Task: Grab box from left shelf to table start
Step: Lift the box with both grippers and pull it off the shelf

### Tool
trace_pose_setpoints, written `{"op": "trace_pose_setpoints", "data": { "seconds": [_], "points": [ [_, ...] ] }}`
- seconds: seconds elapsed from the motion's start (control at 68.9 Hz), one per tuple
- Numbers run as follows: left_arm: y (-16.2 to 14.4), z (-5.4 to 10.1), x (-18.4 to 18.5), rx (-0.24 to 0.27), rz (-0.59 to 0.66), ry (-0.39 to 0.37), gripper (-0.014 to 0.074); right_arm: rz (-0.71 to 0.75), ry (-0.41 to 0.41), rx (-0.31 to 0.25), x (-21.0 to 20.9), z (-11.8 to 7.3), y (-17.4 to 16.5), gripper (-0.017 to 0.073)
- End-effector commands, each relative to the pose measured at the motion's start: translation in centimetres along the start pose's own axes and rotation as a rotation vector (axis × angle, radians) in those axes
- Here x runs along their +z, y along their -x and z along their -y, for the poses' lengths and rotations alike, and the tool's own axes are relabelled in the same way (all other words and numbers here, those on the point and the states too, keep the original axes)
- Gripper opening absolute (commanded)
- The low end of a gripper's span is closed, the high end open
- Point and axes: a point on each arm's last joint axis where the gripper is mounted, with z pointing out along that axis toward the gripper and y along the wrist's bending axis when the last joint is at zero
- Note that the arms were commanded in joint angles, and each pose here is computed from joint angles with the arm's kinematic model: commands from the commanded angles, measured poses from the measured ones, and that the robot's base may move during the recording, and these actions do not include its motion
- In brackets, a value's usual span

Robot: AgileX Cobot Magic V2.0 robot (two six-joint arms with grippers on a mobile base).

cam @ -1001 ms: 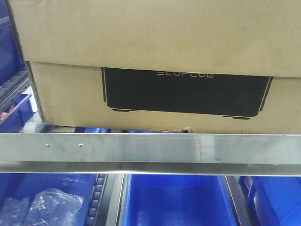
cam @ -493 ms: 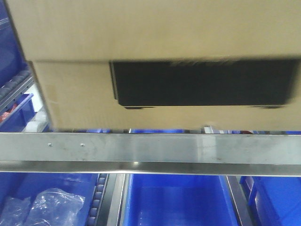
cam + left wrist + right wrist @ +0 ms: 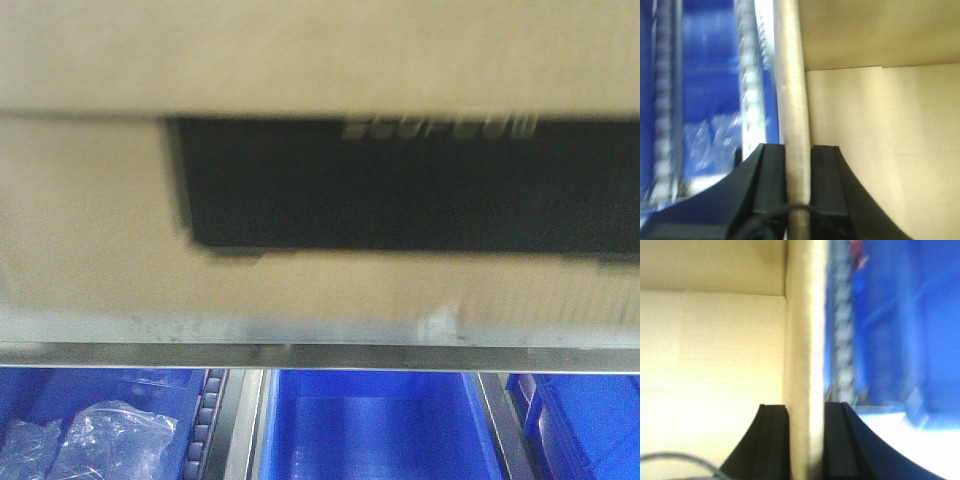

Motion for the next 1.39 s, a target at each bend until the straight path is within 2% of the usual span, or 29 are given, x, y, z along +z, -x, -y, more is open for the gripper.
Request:
{"op": "trace_pose_setpoints", "data": {
  "seconds": [0.0, 0.116, 0.218, 0.493, 0.638, 0.943, 1.088, 1.379],
  "points": [
    [0.2, 0.9, -3.0, -0.04, 0.176, -0.132, -0.0097, 0.219, 0.095, 0.003, -2.8, -1.4, -0.1, 0.0057],
    [-1.7, 0.4, -3.2, -0.037, 0.172, -0.135, -0.0097, 0.225, 0.124, -0.006, -3.2, -1.8, -2.4, 0.0057],
    [-3.2, 0.0, -3.7, -0.036, 0.183, -0.141, -0.0097, 0.234, 0.151, 0.009, -3.9, -1.9, -4.5, 0.0057],
    [-6.7, -1.0, -5.1, -0.04, 0.237, -0.166, -0.0097, 0.259, 0.165, 0.018, -5.3, -1.7, -9.0, 0.0057],
    [-7.1, -1.5, -6.9, -0.041, 0.314, -0.179, -0.0097, 0.337, 0.17, 0.02, -6.9, -1.5, -9.7, 0.0057],
    [-7.4, -2.6, -12.1, -0.058, 0.57, -0.246, -0.0097, 0.554, 0.193, 0.036, -10.7, -1.2, -10.8, 0.0057],
    [-7.9, -3.0, -13.4, -0.06, 0.611, -0.25, -0.0097, 0.622, 0.227, 0.057, -11.9, -1.3, -11.3, 0.0057],
    [-8.0, -2.9, -13.6, -0.084, 0.604, -0.277, -0.0101, 0.634, 0.232, 0.06, -12.2, -1.3, -11.5, 0.0057]
  ]
}}
